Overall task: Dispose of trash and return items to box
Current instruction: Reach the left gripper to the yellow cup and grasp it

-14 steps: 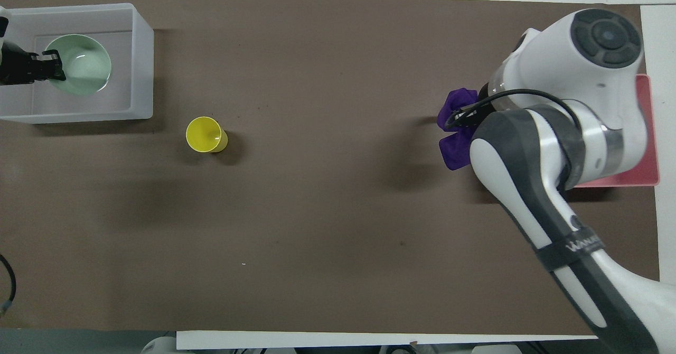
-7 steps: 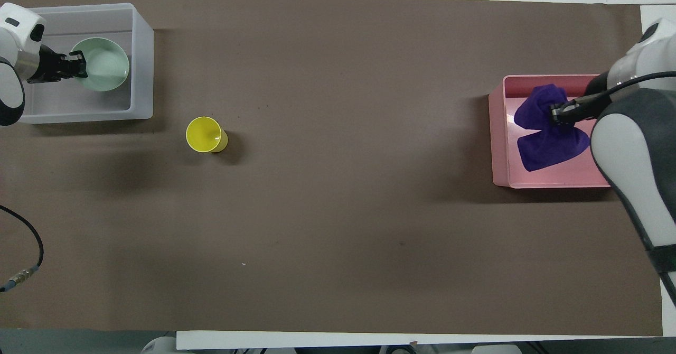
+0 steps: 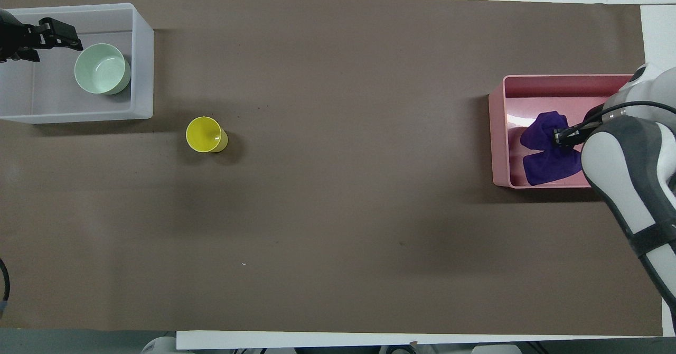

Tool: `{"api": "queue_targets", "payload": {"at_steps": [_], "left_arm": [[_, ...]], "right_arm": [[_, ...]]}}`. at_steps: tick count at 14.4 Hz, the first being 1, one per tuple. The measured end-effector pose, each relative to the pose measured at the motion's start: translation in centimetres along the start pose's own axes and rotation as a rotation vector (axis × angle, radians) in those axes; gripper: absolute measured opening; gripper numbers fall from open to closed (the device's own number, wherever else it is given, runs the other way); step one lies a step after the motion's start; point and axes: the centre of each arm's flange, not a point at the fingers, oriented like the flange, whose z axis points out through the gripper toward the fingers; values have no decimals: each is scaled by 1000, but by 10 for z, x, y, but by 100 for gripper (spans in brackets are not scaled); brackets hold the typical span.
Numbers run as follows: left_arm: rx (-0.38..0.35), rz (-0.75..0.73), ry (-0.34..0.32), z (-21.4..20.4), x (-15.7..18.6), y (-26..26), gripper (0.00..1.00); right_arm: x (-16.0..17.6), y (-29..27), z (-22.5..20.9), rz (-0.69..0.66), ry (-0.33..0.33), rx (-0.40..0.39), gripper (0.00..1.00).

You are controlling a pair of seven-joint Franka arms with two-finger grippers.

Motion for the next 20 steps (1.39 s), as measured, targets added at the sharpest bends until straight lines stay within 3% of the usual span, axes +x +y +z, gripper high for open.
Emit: {"api": "queue_targets", "payload": {"at_steps": [2, 3, 5, 10, 11, 12, 19, 20], "left_arm": [[-2, 3, -50, -8, -26, 43, 100], [0, -3, -80, 2, -45, 69, 100], [2, 8, -107, 34, -85, 104, 100], [11, 40, -134, 113, -158, 106, 100], [11, 45, -136, 119, -164, 107, 100], [9, 48, -131, 124, -168, 108, 95], [-1, 57, -111, 137, -179, 110, 11], [-14, 48, -97, 130, -174, 114, 4]], "right_arm": [[2, 0, 16, -2, -8, 1, 16], [2, -1, 18, -6, -10, 0, 23], [3, -3, 16, -10, -7, -3, 45], [13, -27, -10, -53, -20, -2, 98], [15, -36, -22, -63, -32, -2, 99], [17, -47, -35, -67, -41, -2, 99], [8, -94, -112, -87, -101, -6, 99], [4, -97, -123, -90, -109, -6, 99]]}}
